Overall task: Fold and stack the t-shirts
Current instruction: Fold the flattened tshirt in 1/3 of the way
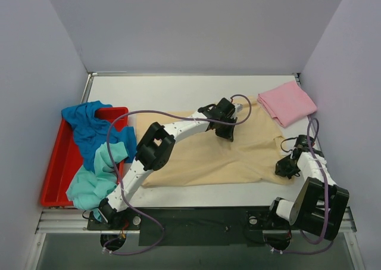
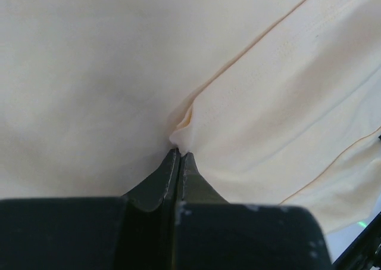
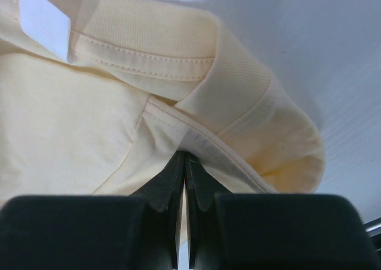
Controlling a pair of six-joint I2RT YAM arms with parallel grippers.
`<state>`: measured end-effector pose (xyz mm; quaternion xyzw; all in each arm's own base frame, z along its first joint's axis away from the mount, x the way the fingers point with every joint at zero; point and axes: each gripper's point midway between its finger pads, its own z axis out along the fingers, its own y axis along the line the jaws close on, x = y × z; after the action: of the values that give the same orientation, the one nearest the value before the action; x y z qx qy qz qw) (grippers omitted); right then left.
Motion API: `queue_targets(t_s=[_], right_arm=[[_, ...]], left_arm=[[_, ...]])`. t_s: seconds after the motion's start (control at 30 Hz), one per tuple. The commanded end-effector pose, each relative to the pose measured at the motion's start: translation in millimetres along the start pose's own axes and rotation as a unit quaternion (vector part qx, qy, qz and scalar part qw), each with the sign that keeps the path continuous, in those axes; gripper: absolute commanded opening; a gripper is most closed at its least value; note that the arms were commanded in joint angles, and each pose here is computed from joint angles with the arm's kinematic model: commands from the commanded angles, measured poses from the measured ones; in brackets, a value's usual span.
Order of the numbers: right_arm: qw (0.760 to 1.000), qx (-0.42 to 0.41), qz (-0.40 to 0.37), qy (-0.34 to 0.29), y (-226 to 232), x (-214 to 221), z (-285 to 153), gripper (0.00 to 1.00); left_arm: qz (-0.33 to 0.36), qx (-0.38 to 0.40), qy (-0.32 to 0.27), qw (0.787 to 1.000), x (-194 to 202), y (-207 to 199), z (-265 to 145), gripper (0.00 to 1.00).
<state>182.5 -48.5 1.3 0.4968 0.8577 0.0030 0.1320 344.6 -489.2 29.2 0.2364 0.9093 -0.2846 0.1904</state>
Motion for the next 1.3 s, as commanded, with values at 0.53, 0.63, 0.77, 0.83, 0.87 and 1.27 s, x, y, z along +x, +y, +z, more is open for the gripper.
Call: queue_targets(t_s=[0.53, 0.63, 0.77, 0.83, 0.87, 1.27], right_arm=[[0.996, 0.052, 0.069, -0.002, -38, 8, 7, 0.0], [0.998, 0.038, 0.055, -0.014, -32, 0, 1, 0.0], [0.999, 0.026, 0.015, -0.042, -19, -16, -15, 0.0], [0.997, 0.014, -0.019, -0.075, -6, -31, -31, 0.02], [0.994, -0.001, -0.051, -0.092, 8, -38, -43, 0.05], [0.977, -0.047, -0.118, -0.17, 28, -55, -117, 0.56]], left_arm=[[0.035, -0.03, -0.075, 0.996, -49, 5, -49, 0.0], [0.046, -0.011, -0.058, 0.997, -41, -2, -45, 0.26], [0.069, -0.005, -0.061, 0.996, -45, -8, -57, 0.55], [0.093, 0.009, -0.068, 0.993, -50, -16, -73, 0.57], [0.119, 0.014, -0.078, 0.99, -57, -22, -86, 0.59], [0.403, -0.003, 0.021, 0.915, 49, 23, -250, 0.58]])
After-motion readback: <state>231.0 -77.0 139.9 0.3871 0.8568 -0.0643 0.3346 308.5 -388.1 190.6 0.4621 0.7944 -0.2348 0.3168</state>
